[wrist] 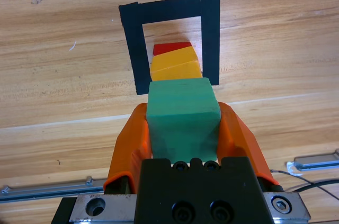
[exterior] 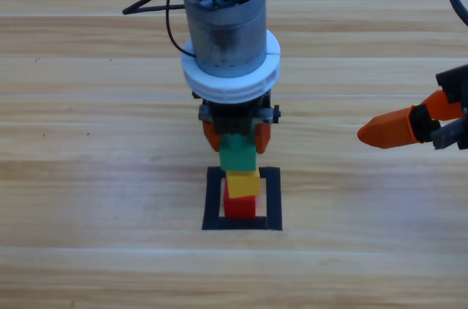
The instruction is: Stack the blocks in the rectangular block: red at the bottom, yellow in the middle, green on top
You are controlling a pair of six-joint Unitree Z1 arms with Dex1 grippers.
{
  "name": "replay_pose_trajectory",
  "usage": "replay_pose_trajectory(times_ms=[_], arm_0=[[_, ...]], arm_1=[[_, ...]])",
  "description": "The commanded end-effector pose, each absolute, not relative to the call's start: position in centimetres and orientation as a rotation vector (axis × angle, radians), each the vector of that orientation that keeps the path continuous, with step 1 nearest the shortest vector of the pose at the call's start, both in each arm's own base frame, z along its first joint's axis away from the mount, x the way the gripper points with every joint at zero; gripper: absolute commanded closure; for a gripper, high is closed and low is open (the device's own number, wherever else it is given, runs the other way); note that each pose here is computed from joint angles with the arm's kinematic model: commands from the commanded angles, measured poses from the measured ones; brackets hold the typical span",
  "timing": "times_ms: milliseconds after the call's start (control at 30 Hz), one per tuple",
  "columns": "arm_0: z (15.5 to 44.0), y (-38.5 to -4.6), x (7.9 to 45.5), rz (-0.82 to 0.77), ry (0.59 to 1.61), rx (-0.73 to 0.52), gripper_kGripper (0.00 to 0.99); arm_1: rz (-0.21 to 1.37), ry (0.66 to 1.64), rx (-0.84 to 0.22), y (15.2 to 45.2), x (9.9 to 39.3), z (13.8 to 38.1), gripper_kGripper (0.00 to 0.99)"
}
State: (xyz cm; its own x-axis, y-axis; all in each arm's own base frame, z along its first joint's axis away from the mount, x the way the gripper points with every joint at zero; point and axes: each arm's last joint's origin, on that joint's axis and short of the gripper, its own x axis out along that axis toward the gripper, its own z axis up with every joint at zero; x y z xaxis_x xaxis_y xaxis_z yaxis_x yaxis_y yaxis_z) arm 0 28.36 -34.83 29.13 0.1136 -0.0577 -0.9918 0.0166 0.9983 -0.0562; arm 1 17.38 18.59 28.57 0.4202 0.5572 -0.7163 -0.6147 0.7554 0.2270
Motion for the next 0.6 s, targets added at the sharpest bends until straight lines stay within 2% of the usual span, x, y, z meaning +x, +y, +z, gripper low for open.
replay_pose_trajectory(times_ms=[33, 600], arm_0=[[26.43, -36.06, 28.09, -0.019, 1.495, 0.027, 0.838], [25.84, -36.32, 28.34, -0.015, 1.493, 0.04, 0.838]], arm_1=[[0.711, 0.878, -0.063, 17.65, 17.21, 28.39, 0.001], [0.711, 0.878, -0.063, 17.65, 17.21, 28.39, 0.001]])
